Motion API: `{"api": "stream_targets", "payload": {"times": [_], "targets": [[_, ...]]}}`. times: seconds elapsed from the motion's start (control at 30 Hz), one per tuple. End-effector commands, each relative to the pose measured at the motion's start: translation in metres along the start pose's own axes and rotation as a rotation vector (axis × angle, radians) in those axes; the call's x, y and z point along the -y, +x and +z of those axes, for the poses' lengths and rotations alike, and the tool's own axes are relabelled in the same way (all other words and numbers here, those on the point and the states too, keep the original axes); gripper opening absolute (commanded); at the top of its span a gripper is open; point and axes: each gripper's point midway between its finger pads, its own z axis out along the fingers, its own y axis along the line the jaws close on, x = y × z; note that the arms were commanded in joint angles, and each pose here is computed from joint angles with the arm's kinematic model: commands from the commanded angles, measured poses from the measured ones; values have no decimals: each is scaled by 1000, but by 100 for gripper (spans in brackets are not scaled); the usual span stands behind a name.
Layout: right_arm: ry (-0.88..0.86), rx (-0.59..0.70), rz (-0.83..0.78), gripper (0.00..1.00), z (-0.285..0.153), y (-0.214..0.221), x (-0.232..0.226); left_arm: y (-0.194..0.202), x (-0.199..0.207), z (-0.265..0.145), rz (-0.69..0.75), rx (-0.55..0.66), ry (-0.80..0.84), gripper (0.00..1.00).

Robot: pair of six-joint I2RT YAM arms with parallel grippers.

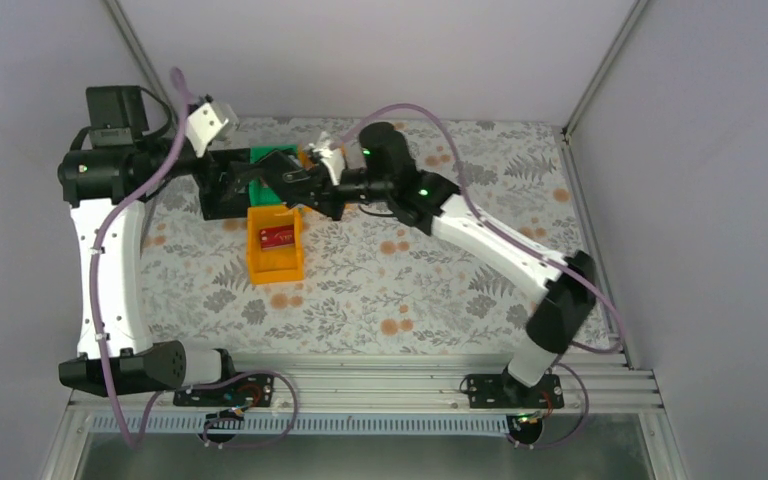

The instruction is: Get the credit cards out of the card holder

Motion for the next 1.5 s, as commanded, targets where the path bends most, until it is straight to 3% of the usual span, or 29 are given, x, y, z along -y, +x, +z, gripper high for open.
{"api": "stream_targets", "payload": {"times": [0.0,0.1,0.17,0.23,0.47,0.53,0.6,0.67,0.93,1.0,1.17,1.27,1.33,1.47], "targets": [[-44,331,-166,4,-73,-73,-52,-55,21,-22,-57,207,132,100],[-46,444,-194,4,-97,-88,-67,-75,90,-51,90,458,395,100],[-54,493,-198,4,-107,-94,-73,-80,114,-66,171,549,433,100],[-87,527,-209,4,-114,-100,-83,-88,121,-75,165,584,460,99],[-102,596,-214,4,-127,-117,-101,-93,118,-73,68,583,526,89],[-94,608,-203,4,-126,-120,-100,-91,117,-58,18,519,539,85],[-84,611,-190,4,-121,-122,-96,-91,103,-22,-86,397,415,78],[-69,611,-182,4,-117,-125,-92,-88,111,-8,-55,363,411,77],[-53,594,-171,4,-114,-127,-87,-92,131,-19,-5,406,530,70],[-60,587,-170,4,-112,-126,-88,-95,130,-20,-6,409,530,63],[-64,579,-179,4,-113,-125,-90,-98,124,-16,-40,401,520,23],[-50,569,-185,4,-113,-123,-89,-97,126,-18,-31,401,531,9],[-50,555,-182,4,-111,-121,-88,-97,127,-19,-25,403,529,3],[-66,516,-194,8,-106,-116,-89,-97,130,-21,-22,412,547,2]]}}
